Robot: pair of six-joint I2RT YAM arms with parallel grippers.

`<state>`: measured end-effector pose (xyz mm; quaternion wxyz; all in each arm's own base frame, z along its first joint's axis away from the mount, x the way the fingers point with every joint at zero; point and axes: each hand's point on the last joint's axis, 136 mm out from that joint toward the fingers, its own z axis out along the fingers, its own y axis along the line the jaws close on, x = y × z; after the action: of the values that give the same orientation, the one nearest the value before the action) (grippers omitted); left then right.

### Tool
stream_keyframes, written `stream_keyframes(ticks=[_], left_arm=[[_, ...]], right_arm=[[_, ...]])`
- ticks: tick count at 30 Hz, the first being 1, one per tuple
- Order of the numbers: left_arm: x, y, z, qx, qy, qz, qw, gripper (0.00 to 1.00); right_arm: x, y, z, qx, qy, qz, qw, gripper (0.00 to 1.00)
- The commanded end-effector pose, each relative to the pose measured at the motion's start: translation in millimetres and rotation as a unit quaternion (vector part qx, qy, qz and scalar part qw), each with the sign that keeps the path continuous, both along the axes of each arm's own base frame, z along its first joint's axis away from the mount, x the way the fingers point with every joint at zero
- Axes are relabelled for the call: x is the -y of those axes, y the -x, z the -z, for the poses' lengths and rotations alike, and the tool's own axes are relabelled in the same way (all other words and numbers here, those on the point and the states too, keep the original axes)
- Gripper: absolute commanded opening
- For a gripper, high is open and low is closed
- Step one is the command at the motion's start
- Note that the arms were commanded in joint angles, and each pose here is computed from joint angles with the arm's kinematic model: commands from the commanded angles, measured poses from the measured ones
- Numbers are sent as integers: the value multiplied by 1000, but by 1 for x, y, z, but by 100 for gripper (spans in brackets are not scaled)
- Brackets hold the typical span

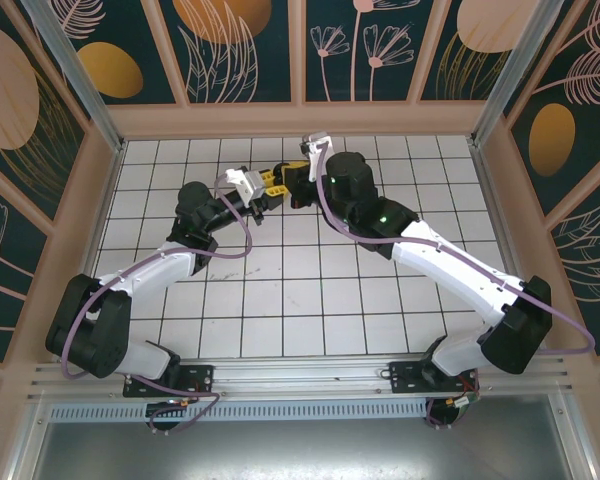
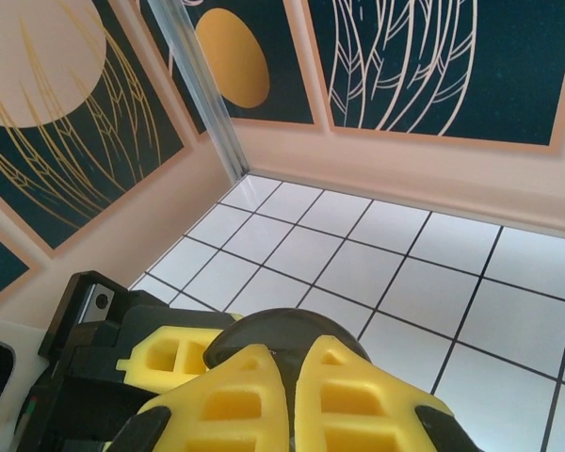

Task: Insert wireless bluetooth earbuds into charging case

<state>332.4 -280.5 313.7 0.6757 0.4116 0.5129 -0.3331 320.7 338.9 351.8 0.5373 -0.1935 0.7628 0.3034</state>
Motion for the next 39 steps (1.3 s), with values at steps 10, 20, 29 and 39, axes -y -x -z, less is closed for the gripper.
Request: stream_keyframes(ticks=[10, 20, 29, 39], left_arm=[[15, 25, -43, 68, 25, 59, 996, 0], [16, 23, -32, 45, 31, 63, 996, 0], [16, 21, -28, 31, 45, 65, 996, 0], [16, 18, -19, 10, 64, 68, 996, 0]], right_arm=[[-10, 6, 27, -56, 25, -11, 998, 13], [8, -16, -34, -59, -80, 7, 995, 39], [25, -18, -55, -56, -104, 17, 993, 51], [51, -12, -53, -64, -122, 39, 990, 56]])
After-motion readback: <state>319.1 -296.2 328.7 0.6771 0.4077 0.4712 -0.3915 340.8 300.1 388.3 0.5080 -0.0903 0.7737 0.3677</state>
